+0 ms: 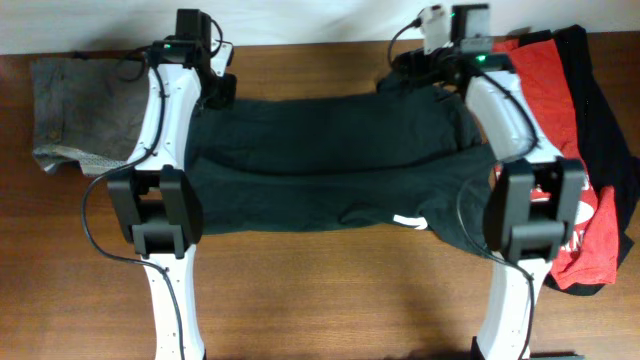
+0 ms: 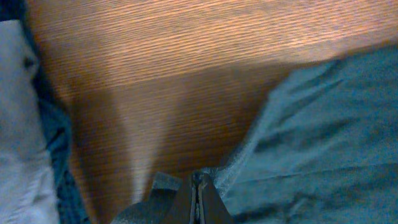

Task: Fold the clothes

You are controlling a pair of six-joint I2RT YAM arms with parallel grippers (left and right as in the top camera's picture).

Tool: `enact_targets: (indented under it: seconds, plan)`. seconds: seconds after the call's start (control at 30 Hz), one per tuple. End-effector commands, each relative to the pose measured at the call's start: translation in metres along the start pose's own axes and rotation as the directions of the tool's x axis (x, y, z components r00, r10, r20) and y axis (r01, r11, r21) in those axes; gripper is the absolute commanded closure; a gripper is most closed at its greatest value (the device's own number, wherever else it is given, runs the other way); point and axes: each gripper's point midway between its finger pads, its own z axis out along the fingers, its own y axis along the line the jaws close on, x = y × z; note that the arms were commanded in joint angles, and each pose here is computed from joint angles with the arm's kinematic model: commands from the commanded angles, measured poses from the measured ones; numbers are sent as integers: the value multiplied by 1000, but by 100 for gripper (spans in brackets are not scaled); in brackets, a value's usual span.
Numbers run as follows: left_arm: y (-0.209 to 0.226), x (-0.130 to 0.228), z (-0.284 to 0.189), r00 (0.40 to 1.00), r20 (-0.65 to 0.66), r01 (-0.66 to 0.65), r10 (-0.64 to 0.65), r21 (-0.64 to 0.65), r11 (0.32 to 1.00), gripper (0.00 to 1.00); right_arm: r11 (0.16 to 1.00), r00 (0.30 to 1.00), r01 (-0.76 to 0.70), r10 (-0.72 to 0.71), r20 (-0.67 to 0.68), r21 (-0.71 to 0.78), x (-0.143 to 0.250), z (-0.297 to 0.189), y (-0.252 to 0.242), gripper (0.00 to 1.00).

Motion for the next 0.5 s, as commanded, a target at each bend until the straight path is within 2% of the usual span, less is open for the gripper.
enact_targets:
  seconds: [0.0,0.27,0.47]
  plan:
    - [-1,-12,-16,999,46,7,-6,-8,1000,99,996,999,-33,32,-11,-80,11,28,20,7]
    - [-1,-10,-16,999,41,7,-7,-7,1000,99,991,995,-90,86,-45,-98,39,67,24,8]
    - [-2,-11,-16,999,44,7,-6,-7,1000,99,994,996,-90,89,-14,-56,35,70,11,12]
